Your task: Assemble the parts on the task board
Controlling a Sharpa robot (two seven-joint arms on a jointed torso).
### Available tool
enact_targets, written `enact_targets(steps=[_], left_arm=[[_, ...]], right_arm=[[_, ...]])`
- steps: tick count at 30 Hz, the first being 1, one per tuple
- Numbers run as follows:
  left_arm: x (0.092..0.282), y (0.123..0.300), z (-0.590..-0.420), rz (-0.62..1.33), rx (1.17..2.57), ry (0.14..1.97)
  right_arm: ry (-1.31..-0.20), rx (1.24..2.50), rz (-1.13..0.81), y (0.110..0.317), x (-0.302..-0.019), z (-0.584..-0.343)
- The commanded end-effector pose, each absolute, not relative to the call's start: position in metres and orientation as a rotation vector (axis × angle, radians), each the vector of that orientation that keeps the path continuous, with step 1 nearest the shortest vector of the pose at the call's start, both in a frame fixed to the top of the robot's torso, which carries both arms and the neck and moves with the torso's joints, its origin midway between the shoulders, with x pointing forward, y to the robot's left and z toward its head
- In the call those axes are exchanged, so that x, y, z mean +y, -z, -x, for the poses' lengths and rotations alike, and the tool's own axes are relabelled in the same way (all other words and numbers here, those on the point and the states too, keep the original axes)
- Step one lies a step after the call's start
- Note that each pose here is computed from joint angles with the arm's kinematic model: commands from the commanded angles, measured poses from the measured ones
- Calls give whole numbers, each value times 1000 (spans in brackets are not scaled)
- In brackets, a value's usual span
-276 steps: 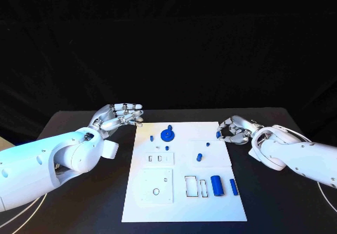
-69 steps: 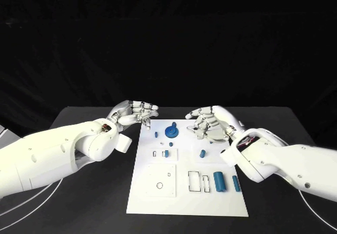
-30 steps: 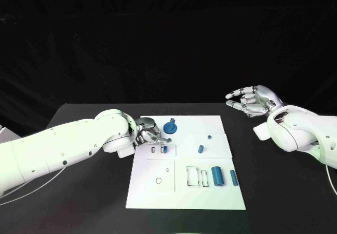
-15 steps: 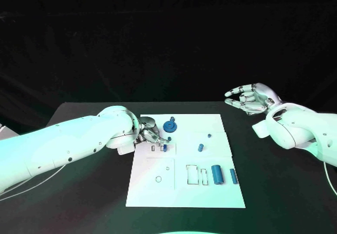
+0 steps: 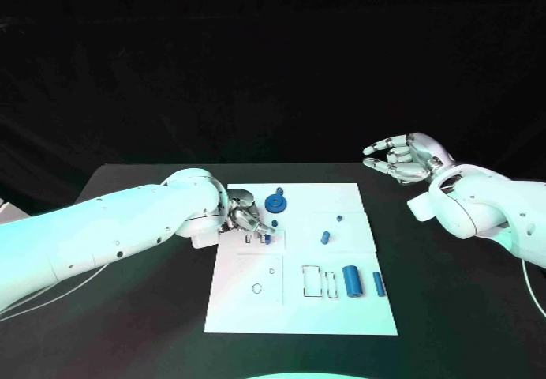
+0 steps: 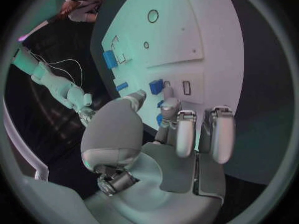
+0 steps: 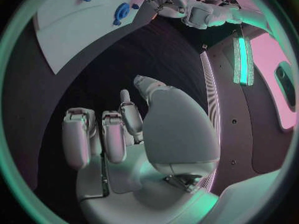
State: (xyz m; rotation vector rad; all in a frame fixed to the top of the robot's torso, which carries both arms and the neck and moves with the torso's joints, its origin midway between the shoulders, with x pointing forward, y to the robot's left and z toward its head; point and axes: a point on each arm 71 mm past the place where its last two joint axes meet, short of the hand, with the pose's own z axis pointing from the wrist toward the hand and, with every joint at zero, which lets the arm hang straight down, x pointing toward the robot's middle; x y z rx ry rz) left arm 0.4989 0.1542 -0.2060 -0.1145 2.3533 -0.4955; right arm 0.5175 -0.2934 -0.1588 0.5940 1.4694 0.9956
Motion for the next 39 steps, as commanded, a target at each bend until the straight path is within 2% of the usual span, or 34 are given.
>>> enact_targets(steps=[1,39], left_arm=[[152,206,-499,85,2375,491],[140,212,-504,30,2407,496]], right_arm=[[-1002,1479,-579,159,-291,-518],[-999,1497,-568,160,-285,-518]])
